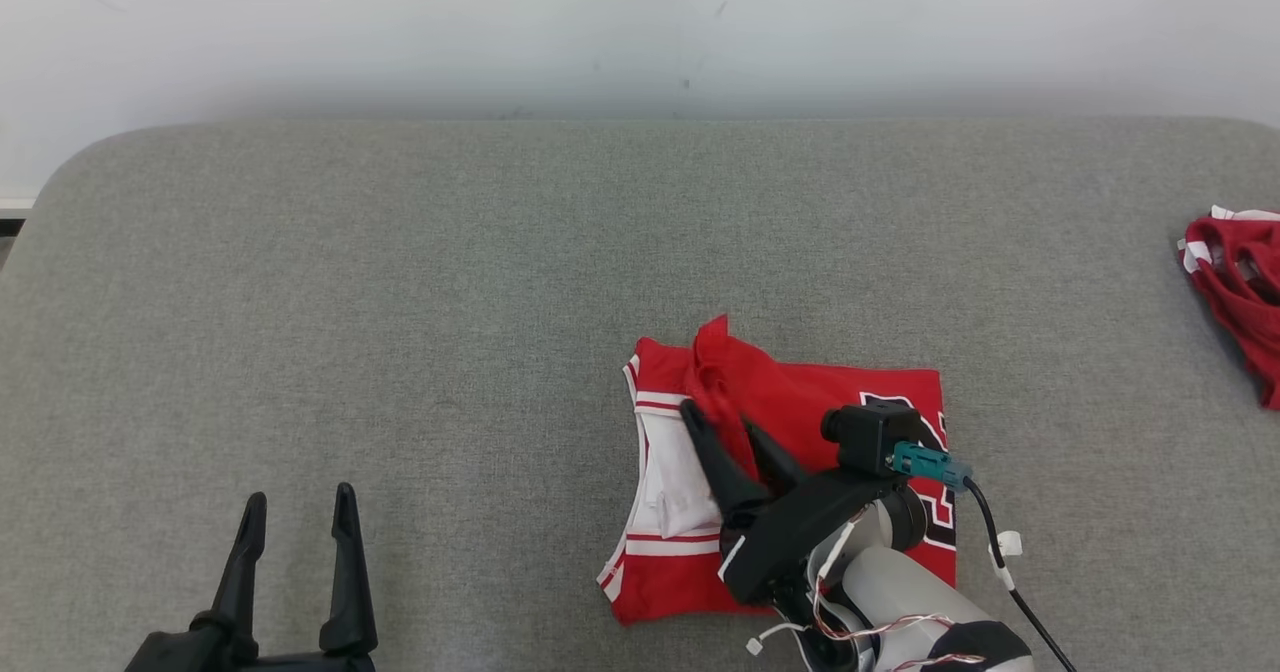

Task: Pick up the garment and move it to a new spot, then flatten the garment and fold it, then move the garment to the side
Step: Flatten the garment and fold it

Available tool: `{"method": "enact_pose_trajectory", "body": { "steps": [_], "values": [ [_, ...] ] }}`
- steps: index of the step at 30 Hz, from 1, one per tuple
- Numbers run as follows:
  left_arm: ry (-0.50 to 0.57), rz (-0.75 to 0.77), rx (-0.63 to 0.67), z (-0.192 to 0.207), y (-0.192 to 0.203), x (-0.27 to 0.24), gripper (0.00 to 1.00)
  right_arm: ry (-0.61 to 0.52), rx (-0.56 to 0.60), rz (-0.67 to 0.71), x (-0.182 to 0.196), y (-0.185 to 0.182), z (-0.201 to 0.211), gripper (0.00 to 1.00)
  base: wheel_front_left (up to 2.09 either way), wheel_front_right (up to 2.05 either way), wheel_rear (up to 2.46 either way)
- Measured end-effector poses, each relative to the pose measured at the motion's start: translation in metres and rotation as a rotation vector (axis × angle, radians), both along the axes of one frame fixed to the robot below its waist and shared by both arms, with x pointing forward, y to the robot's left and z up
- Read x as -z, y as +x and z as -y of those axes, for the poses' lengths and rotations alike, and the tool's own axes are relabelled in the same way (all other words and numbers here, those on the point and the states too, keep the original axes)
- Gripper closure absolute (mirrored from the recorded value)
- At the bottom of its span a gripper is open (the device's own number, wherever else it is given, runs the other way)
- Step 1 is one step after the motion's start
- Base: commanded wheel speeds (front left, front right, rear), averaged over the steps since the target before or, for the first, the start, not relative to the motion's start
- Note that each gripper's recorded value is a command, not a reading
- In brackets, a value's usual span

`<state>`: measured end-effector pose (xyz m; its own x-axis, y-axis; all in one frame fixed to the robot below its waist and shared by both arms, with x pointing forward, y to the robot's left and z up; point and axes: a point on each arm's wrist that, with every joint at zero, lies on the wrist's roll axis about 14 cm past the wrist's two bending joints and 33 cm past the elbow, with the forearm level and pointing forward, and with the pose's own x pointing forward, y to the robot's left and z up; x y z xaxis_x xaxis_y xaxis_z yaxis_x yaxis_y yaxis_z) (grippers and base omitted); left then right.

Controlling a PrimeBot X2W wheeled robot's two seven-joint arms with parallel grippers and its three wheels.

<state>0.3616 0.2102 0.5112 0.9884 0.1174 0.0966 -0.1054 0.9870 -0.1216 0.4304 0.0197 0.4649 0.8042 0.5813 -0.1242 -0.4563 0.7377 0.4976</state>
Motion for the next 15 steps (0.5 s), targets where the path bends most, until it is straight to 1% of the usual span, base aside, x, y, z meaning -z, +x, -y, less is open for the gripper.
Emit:
{"method": "enact_pose_trajectory", "body": {
  "steps": [3, 7, 11, 15],
  "values": [
    [-0.002, -0.001, 0.004, 0.001, 0.001, 0.0, 0.0, 0.004, 0.002, 0.014, -0.004, 0.002, 0.0, 0.0, 0.0, 0.0, 0.0],
    [-0.006, 0.006, 0.011, 0.004, 0.004, -0.001, 0.0, -0.019, 0.013, 0.109, -0.025, 0.013, 0.007, 0.0, 0.0, 0.0, 0.0],
    [-0.01, 0.018, 0.019, 0.007, 0.007, -0.005, 0.0, -0.028, 0.111, 0.255, -0.064, 0.033, 0.05, 0.0, 0.0, 0.0, 0.0],
    [-0.012, 0.029, 0.034, 0.011, 0.01, -0.008, 0.0, -0.065, 0.208, 0.335, -0.078, 0.029, 0.093, 0.0, 0.0, 0.0, 0.0]
  ]
}}
